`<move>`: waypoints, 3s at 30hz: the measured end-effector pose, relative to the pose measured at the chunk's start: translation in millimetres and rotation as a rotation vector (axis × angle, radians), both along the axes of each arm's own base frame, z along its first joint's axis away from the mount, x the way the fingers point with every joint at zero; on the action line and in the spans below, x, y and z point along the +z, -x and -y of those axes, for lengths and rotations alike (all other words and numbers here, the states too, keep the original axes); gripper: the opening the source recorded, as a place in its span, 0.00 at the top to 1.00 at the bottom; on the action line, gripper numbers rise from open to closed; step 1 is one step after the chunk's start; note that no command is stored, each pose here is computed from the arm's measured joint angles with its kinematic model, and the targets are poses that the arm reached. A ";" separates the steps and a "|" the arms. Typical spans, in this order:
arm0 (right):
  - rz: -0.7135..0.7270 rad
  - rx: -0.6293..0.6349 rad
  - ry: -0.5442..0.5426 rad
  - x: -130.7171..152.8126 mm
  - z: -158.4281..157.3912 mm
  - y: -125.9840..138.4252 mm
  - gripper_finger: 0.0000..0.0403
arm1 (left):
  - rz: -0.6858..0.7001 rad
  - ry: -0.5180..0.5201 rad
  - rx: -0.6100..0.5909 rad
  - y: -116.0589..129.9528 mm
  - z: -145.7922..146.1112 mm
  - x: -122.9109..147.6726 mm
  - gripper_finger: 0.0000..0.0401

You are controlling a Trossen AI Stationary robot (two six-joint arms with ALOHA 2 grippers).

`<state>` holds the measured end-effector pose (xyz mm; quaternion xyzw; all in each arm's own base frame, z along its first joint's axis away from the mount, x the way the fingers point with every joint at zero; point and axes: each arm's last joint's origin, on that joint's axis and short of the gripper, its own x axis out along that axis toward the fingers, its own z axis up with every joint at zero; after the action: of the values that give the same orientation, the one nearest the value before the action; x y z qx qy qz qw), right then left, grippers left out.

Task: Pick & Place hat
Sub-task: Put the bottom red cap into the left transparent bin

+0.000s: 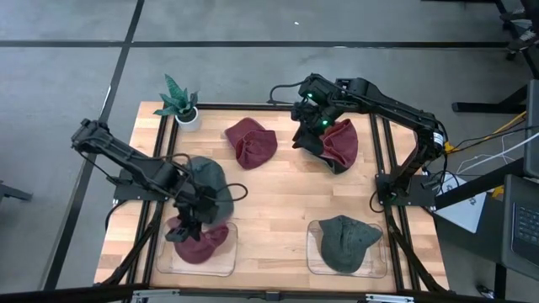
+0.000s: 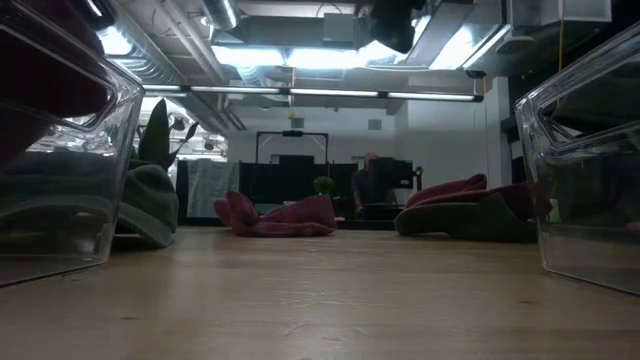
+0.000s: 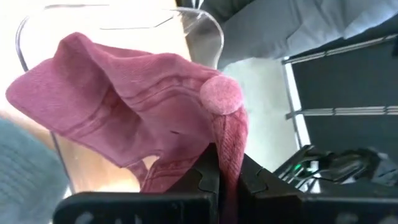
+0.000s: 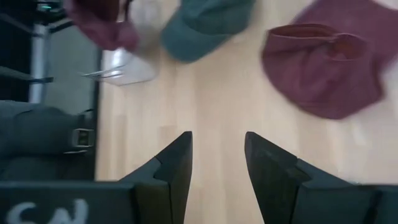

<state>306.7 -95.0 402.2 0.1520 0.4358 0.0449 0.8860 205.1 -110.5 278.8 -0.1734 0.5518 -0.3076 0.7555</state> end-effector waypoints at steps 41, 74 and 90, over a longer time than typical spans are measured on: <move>0.172 0.204 0.059 6.8 -1.1 -7.1 0.64 | -0.027 -0.363 -0.035 6.2 -10.9 -19.2 0.99; 0.424 0.440 -0.066 19.4 -5.9 -14.1 0.64 | -0.026 -0.348 0.073 1.7 -9.9 -17.9 0.94; 0.402 0.436 -0.078 17.8 -6.3 -12.7 0.64 | -0.057 -0.309 0.079 2.3 -8.9 -17.7 0.58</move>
<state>319.4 -88.7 420.0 0.0770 0.2719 0.2800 0.9175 202.8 -101.6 261.1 -0.0854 0.6066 -0.1843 0.7687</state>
